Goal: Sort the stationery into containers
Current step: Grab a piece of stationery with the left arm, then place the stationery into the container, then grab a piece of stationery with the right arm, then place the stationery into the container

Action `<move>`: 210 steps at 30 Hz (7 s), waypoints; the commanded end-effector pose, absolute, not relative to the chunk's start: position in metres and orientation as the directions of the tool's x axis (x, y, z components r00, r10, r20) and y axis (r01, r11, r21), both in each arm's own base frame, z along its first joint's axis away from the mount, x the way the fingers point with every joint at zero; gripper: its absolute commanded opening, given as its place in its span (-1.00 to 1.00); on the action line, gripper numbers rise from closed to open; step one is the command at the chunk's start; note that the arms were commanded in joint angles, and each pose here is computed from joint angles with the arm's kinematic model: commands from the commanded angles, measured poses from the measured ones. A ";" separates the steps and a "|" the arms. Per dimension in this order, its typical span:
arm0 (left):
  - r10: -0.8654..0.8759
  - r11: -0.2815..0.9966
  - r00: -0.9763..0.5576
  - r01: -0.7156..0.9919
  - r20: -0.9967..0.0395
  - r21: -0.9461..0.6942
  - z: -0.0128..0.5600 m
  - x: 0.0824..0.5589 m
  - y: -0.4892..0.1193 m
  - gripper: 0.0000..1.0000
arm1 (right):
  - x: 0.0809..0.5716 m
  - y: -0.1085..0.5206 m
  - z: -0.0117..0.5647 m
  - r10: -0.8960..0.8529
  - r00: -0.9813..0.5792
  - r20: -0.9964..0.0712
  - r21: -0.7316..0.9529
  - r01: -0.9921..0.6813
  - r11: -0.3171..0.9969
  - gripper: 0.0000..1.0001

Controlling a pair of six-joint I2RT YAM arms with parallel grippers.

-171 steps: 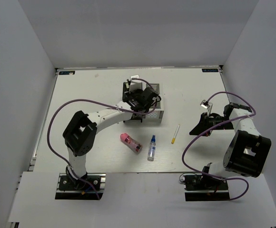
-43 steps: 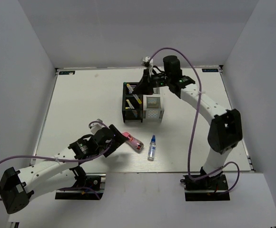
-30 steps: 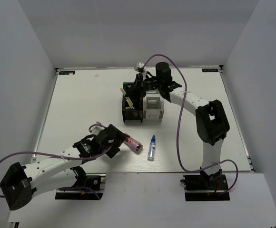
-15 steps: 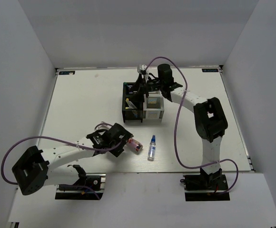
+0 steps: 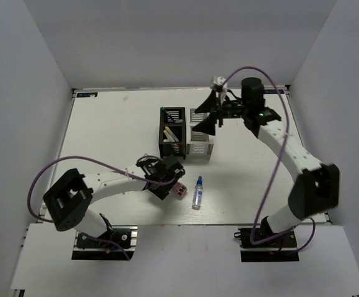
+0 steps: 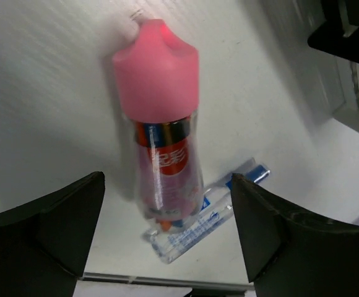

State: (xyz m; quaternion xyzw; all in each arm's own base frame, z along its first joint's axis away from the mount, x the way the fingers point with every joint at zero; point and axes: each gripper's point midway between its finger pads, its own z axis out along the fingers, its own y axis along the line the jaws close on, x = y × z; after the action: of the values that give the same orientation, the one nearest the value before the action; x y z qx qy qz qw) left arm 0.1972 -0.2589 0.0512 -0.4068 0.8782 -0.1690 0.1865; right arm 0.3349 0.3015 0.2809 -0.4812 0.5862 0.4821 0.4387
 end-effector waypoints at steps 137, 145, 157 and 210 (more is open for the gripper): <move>-0.385 0.922 -0.493 -0.243 -0.780 -0.302 0.188 0.223 -0.143 0.99 | 0.183 0.258 0.063 -0.409 -0.878 -0.250 0.539 -0.477 0.694 0.44; -0.379 0.925 -0.513 -0.245 -0.770 -0.291 0.174 0.217 -0.142 0.99 | 0.186 0.266 0.028 -0.455 -0.856 -0.246 0.346 -0.516 0.784 0.48; -0.409 0.912 -0.519 -0.253 -0.751 -0.322 0.158 0.217 -0.148 0.99 | 0.159 0.273 0.010 -0.618 -0.741 -0.262 0.241 -0.671 0.702 -0.56; -0.414 0.909 -0.551 -0.215 -0.725 -0.356 0.148 0.214 -0.164 0.99 | 0.384 0.293 0.231 -0.290 0.132 -0.948 -0.207 -0.947 0.246 -0.87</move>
State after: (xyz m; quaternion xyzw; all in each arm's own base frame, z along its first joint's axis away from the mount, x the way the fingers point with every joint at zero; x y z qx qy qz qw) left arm 0.2137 -0.1624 0.1467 -0.1788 0.8759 -0.1077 0.4350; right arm 0.3761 0.2871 0.2009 -0.5155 0.6302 0.3036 0.4950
